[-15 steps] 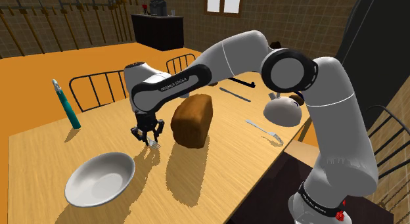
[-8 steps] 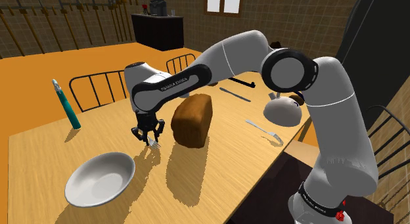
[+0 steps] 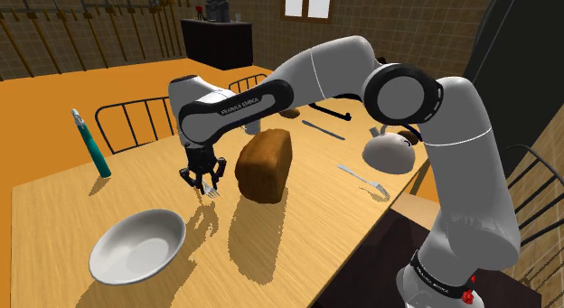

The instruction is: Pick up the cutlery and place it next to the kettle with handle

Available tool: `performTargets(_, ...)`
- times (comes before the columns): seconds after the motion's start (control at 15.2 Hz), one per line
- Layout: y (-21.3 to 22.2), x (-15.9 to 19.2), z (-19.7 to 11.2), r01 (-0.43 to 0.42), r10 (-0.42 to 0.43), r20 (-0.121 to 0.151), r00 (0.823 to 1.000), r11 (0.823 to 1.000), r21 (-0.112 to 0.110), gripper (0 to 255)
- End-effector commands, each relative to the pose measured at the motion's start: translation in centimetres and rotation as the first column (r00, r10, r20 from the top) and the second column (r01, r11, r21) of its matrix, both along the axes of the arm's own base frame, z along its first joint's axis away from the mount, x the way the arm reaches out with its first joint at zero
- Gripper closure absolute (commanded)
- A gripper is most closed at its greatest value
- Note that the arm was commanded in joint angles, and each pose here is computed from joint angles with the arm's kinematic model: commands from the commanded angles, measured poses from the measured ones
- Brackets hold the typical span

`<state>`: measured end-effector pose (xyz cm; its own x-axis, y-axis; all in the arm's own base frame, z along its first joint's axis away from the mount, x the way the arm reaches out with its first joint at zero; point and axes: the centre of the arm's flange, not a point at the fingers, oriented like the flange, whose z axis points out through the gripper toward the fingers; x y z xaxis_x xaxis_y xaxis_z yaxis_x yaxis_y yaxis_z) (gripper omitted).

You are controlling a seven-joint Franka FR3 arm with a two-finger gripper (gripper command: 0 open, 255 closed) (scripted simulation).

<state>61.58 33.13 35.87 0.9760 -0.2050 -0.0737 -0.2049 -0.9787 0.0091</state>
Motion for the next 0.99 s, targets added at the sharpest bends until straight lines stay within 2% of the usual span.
performTargets(0.0,0.0,0.1,1.2,0.0,0.0,0.0,1.0,1.0,0.0,255)
performTargets(0.92,0.0,0.1,8.6,0.0,0.0,0.0,1.0,1.0,0.0,255)
